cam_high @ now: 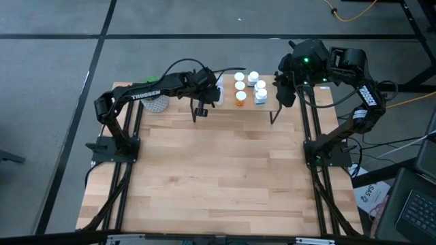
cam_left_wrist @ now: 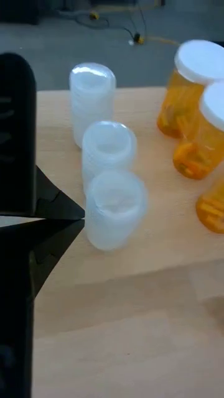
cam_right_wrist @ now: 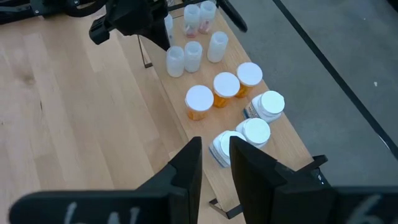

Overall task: Pick and place medicine bottles onto shelf by color
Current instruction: Adjust the pill bottles on the shelf

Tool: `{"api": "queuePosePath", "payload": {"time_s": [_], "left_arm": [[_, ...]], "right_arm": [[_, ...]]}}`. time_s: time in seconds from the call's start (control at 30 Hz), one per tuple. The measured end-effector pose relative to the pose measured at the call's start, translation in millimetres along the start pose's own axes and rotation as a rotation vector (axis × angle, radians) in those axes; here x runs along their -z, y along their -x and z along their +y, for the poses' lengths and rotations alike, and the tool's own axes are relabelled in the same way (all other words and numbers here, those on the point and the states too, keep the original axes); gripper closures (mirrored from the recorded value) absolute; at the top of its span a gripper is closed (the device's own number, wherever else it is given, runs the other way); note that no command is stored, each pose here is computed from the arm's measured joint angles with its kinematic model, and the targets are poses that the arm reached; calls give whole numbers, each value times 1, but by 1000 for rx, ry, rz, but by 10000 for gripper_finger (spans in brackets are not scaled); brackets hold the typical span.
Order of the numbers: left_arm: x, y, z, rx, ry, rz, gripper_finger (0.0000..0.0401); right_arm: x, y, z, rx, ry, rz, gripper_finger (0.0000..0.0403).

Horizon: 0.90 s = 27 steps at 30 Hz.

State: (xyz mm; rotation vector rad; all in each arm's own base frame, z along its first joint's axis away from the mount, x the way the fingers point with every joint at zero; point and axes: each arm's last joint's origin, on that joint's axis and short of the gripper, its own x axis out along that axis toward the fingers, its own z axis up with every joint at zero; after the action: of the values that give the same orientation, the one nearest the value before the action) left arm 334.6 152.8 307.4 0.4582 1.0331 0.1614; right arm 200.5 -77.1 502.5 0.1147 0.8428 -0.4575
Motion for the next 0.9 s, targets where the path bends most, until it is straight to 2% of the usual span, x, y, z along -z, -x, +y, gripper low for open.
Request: {"api": "queuePosePath", "payload": {"time_s": [0.17, 0.3, 0.37, 0.43, 0.5, 0.57, 0.67, 0.77, 0.9], "left_arm": [[-1, 2, -2, -64, -10, 46, 401], [-5, 25, -2, -74, -8, 43, 401], [-4, 37, -2, -42, 15, 72, 401], [-3, 53, -2, 2, 50, 87, 401], [7, 73, -2, 84, 93, 105, 401], [24, 95, -3, 166, 161, 126, 401], [50, 126, -9, 231, 278, 126, 401], [74, 157, -23, 214, 350, 28, 401], [104, 177, -51, 145, 400, -167, 401]], "right_arm": [[0, 0, 0, 0, 0, 0, 318], [0, 0, 0, 0, 14, 0, 318], [0, 0, 0, -14, 45, -1, 318], [2, 3, 2, -93, 87, -10, 318], [9, 11, 5, -245, 172, -29, 318], [26, 23, 7, -366, 216, -45, 318], [60, 37, 5, -378, 182, -50, 318], [95, 38, 3, -330, 83, -135, 318], [140, 21, 4, -354, -68, -321, 318]]}}
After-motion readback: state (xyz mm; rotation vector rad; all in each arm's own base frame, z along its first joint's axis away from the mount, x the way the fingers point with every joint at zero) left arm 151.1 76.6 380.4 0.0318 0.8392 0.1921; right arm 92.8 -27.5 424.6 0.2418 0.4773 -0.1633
